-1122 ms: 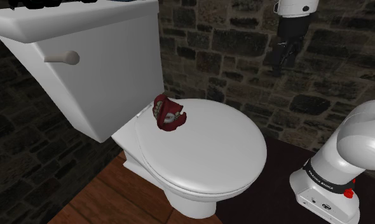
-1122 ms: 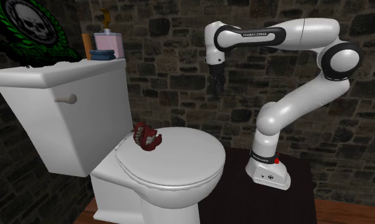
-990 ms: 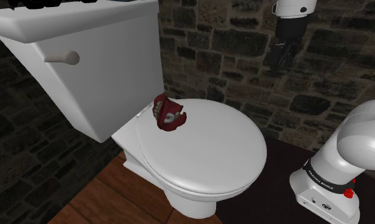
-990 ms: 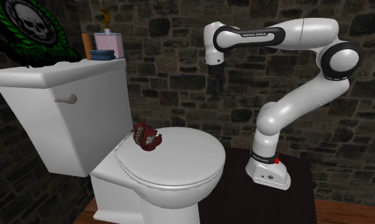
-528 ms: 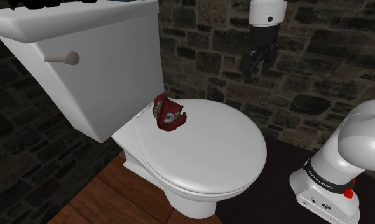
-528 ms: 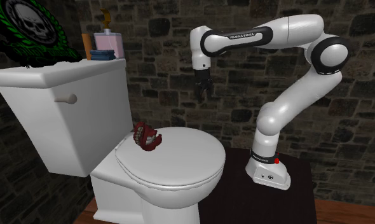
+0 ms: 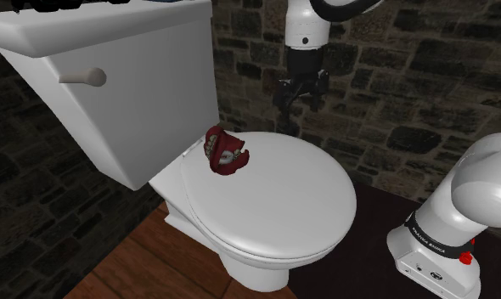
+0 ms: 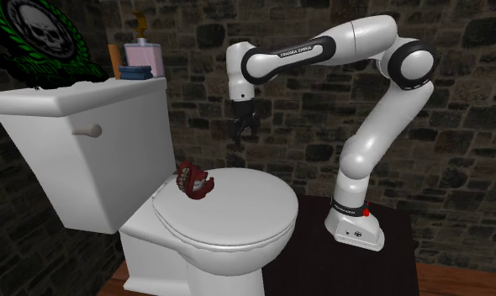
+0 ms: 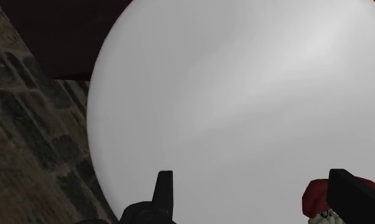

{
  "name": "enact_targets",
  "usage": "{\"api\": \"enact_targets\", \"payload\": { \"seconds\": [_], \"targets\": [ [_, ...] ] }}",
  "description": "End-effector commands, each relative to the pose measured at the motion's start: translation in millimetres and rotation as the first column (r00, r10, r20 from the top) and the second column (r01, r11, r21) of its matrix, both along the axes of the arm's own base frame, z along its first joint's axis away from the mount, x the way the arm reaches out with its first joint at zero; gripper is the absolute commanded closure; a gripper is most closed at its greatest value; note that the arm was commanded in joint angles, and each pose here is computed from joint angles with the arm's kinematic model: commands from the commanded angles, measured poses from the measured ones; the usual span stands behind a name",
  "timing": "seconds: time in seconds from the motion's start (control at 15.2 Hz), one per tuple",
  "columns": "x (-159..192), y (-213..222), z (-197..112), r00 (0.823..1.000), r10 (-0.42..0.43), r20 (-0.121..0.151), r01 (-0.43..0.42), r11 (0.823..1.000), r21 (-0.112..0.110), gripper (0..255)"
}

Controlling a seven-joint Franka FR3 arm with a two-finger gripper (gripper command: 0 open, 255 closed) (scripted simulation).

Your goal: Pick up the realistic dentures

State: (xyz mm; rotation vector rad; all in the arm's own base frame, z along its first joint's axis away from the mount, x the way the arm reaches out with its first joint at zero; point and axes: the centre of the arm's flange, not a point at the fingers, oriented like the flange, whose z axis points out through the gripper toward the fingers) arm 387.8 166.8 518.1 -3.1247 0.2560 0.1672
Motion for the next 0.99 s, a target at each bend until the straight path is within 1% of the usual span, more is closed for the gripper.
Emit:
{"api": "enact_targets", "payload": {
  "seconds": [0.0, 0.46, 0.92],
  "targets": [
    [17, 17, -5, 1.000, -0.026, 0.006, 0.026, 1.000, 0.008, 0],
    [75, 80, -22, 0.994, -0.107, 0.024, 0.107, 0.994, 0.031, 0],
    [138, 138, -36, 0.981, -0.189, 0.040, 0.186, 0.981, 0.055, 0]
  ]
}}
